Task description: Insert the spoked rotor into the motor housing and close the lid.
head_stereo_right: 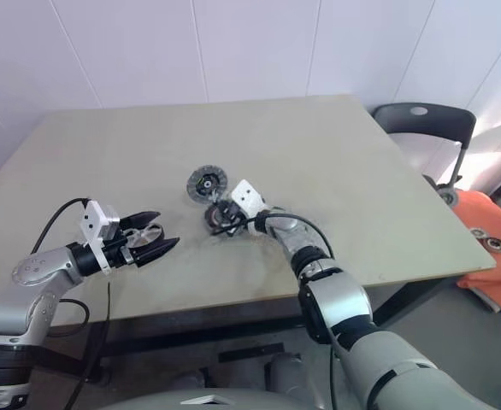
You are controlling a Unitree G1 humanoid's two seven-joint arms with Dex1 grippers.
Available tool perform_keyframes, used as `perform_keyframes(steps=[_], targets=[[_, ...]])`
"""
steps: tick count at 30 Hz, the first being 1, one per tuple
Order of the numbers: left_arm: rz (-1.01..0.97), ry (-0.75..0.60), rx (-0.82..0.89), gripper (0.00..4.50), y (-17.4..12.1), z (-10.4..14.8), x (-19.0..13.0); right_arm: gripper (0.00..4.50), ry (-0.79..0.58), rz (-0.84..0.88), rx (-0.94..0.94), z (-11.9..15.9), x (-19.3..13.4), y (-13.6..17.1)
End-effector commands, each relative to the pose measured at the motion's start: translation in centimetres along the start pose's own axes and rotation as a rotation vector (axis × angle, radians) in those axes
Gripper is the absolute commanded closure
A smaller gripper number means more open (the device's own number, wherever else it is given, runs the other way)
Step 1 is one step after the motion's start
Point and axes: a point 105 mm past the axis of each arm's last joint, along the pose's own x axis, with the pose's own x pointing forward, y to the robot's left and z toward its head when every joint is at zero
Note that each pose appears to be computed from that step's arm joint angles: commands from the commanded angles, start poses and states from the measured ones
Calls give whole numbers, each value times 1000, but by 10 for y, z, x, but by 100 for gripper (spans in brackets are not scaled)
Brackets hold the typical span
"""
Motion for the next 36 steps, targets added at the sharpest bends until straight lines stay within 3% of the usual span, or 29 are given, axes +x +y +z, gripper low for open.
perform_keyframes(steps=[1, 11, 14, 21, 36], targets=[[8, -34, 42, 0, 3, 12, 1, 449, 53, 21, -48, -11, -1, 5], [17, -41, 45, 0, 4, 13, 3, 449, 96, 38, -101, -17, 0, 10], [20, -43, 45, 0, 4, 12, 3, 449, 96, 33, -66, -18, 0, 10], [26, -46, 45, 0, 4, 11, 3, 449, 166, -30, 209, -26, 3, 3], [30, -51, 47, 0, 4, 11, 4, 449, 205, -68, 192, -32, 1, -2]])
